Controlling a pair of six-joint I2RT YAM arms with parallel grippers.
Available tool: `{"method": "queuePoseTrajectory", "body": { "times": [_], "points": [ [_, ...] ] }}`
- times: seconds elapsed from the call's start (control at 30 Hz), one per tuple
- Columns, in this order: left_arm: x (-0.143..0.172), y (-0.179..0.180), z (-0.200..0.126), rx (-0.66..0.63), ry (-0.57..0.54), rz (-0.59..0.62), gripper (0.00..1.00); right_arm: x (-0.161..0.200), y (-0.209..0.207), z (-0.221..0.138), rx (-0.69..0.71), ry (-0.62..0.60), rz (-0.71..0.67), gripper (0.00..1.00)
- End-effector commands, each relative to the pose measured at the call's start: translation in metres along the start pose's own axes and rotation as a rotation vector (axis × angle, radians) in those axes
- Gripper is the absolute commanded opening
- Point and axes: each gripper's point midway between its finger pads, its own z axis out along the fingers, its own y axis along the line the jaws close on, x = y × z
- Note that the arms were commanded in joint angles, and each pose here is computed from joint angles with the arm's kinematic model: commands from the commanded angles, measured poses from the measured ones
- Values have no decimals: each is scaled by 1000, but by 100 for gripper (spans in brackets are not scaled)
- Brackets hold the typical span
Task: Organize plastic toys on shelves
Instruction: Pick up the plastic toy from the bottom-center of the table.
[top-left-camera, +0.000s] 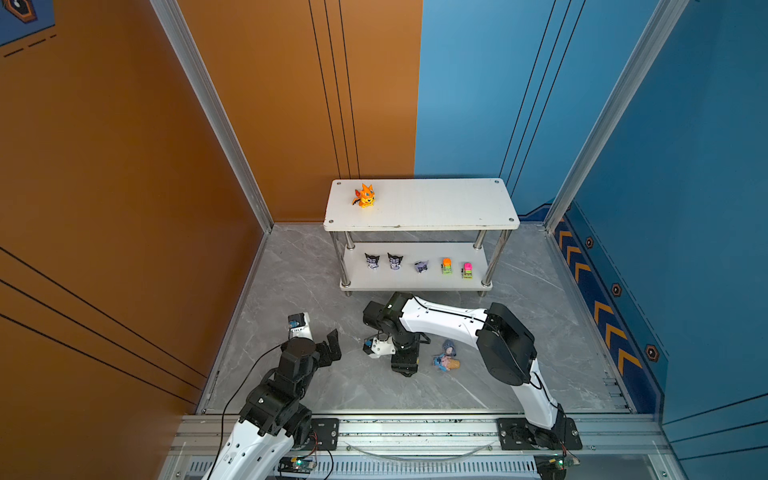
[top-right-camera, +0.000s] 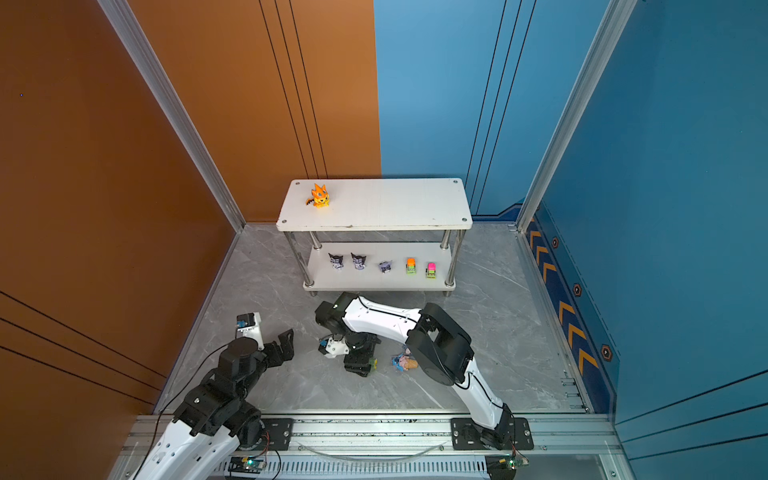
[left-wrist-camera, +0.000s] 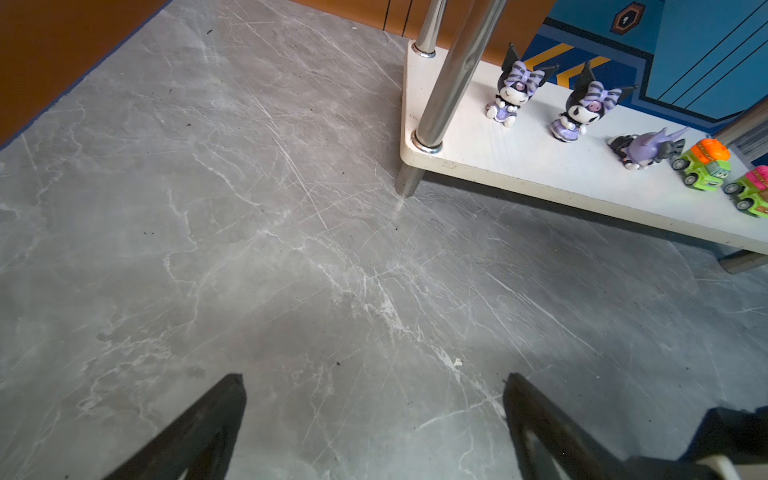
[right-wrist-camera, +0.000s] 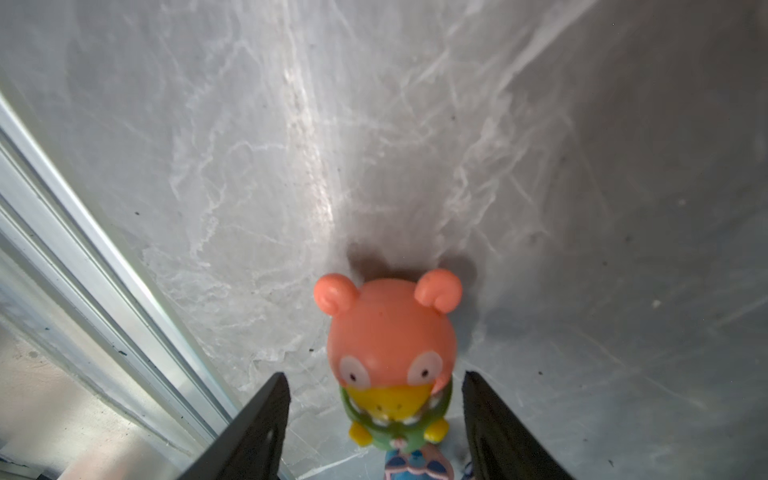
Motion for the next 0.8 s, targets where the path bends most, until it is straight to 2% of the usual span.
{"method": "queuePoseTrajectory", "body": {
  "times": [0.0,0.37,0.6,0.77],
  "points": [
    [4,-3,3,25,11,5,98,-8,4,-1,-20,-12,-29,67],
    [5,-4,4,32,14,0,98,-14,1,8,-13,-17,-14,60],
    [5,-4,4,37,14,0,98,-17,-3,10,2,-30,-2,51],
    [5,-5,4,40,16,-1,98,-13,-2,12,7,-17,3,56]
  ]
}}
